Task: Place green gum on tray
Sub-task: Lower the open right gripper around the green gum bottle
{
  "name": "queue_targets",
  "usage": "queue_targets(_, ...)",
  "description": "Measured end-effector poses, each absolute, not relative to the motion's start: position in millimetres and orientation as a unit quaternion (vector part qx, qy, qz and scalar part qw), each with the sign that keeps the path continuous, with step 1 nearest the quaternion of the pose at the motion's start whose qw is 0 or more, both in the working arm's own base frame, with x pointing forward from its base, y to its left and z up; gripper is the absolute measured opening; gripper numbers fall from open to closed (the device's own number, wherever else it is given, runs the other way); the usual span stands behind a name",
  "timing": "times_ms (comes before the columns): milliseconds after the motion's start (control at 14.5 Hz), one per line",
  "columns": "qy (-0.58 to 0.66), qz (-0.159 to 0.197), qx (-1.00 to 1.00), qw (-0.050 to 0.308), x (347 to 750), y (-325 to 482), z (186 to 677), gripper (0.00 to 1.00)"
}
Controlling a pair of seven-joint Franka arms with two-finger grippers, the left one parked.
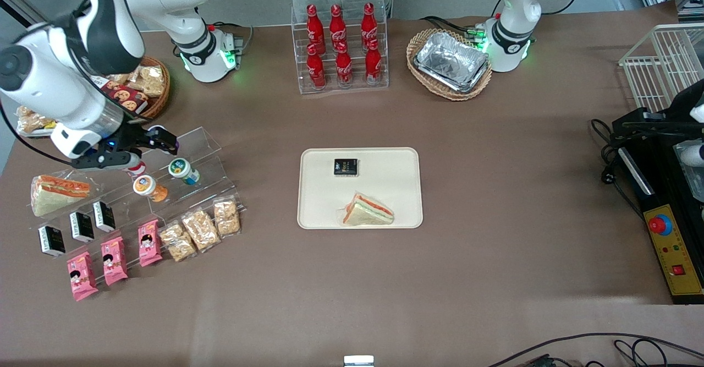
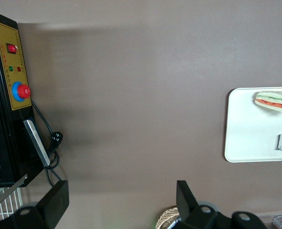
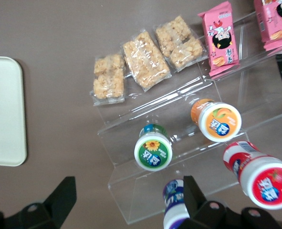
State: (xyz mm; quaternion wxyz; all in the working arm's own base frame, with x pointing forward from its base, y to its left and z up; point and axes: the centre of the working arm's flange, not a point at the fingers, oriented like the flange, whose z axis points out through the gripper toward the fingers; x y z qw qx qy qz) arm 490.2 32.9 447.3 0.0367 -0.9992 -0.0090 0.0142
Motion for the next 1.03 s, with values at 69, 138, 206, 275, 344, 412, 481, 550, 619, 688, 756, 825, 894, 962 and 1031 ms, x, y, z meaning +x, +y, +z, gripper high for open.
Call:
queue_targets(69, -0.008, 0.013, -0.999, 0.036, 490.2, 33.1, 436.6, 1.00)
queue_targets(138, -0.008, 0.013, -0.999, 0.035, 490.8, 33.4, 426.6, 1.00)
queue_targets(206, -0.007, 0.014, -0.999, 0.034, 491.7, 33.6, 418.1, 1.00)
queue_targets(275, -0.007, 0.015, -0.999, 0.033, 493.0, 33.6, 411.1, 1.00)
queue_targets(344, -0.007, 0.016, -0.999, 0.032, 493.9, 33.8, 406.4, 1.00)
queue_targets(412, -0.007, 0.018, -0.999, 0.032, 494.7, 33.8, 403.7, 1.00)
queue_targets(481, -0.006, 0.018, -0.999, 0.032, 495.1, 33.9, 402.2, 1.00)
queue_targets(550, -0.006, 0.019, -0.999, 0.032, 495.3, 33.9, 401.2, 1.00)
queue_targets(619, -0.006, 0.020, -0.999, 0.031, 495.7, 33.9, 399.5, 1.00)
queue_targets(688, -0.006, 0.019, -0.999, 0.031, 496.0, 33.9, 396.4, 1.00)
queue_targets(756, -0.006, 0.017, -0.999, 0.031, 495.7, 33.8, 391.1, 1.00)
queue_targets(825, -0.005, 0.016, -0.999, 0.030, 494.9, 33.6, 385.0, 1.00)
queue_targets(894, -0.004, 0.016, -0.999, 0.029, 494.0, 33.5, 377.7, 1.00)
queue_targets(962, -0.004, 0.017, -0.999, 0.028, 493.5, 33.4, 370.3, 1.00)
queue_targets(1031, -0.004, 0.018, -0.999, 0.028, 493.3, 33.3, 363.1, 1.00)
